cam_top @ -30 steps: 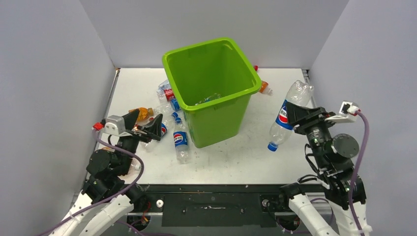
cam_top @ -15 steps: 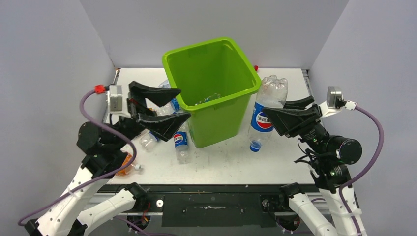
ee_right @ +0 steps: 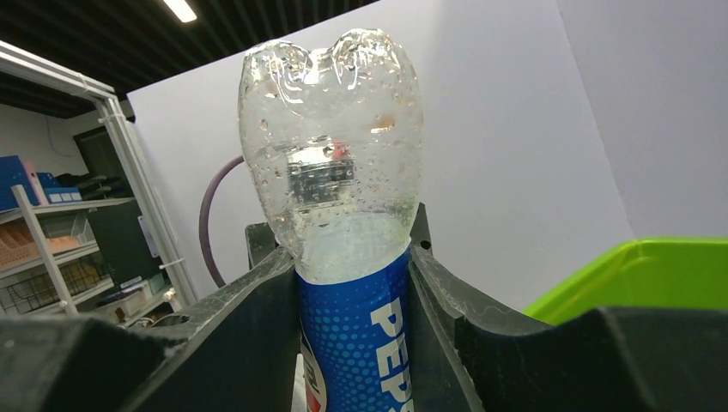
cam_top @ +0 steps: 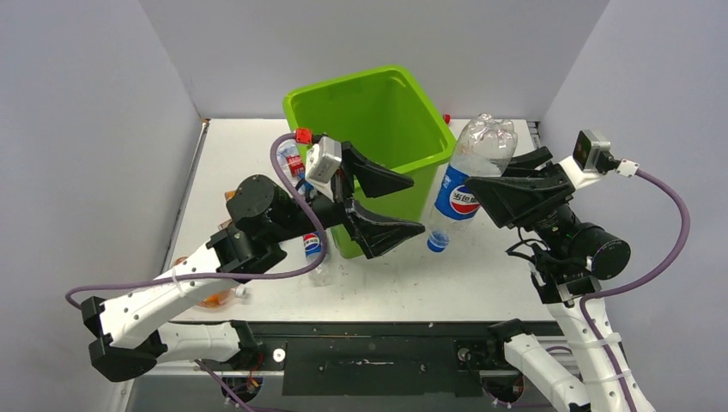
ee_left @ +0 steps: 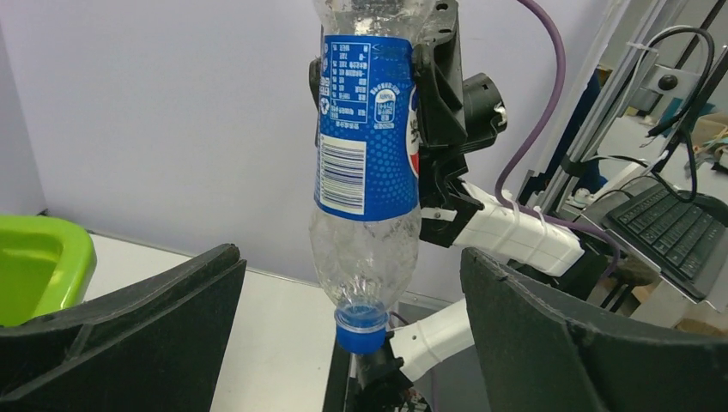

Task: Put the plastic bottles in the bin
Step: Pick up the plastic bottle at the center of the board.

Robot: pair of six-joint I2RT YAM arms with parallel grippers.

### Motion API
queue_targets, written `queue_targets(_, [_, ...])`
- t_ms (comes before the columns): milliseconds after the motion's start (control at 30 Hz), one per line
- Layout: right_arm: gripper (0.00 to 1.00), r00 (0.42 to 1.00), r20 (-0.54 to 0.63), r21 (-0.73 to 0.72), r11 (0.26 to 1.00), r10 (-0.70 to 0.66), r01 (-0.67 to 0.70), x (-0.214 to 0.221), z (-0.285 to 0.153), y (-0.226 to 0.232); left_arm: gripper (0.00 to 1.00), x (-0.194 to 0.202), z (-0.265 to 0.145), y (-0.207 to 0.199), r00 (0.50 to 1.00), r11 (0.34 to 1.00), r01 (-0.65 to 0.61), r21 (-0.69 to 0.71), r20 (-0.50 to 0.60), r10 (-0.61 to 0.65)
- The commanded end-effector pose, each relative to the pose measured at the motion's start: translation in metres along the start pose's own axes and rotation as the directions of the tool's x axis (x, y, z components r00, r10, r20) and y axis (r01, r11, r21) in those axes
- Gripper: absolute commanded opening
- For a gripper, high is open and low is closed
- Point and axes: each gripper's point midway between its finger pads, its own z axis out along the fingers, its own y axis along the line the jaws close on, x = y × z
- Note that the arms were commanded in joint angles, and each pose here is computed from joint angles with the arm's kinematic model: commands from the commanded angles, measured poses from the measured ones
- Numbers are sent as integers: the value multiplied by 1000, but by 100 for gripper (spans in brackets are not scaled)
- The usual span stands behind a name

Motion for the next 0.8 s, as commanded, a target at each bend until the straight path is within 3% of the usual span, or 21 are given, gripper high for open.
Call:
queue_targets(0, [5, 998, 56, -117, 992, -33, 39, -16, 3, 32, 96, -13, 17, -2, 996, 997, -81, -16, 29, 81])
queue_targets(300, [5, 997, 80, -155, 988, -5, 17, -19, -2, 42, 96, 29, 31, -27, 994, 991, -55, 126, -86, 66])
queue_targets(733, [5, 994, 101, -146, 989, 50, -35, -10, -13, 31, 100, 39, 42, -40, 998, 983, -39, 180, -41, 47])
queue_targets(767, [5, 994, 102, -144, 989, 51, -36, -9, -13, 30, 94, 39, 44, -39, 998, 984, -39, 175, -41, 46])
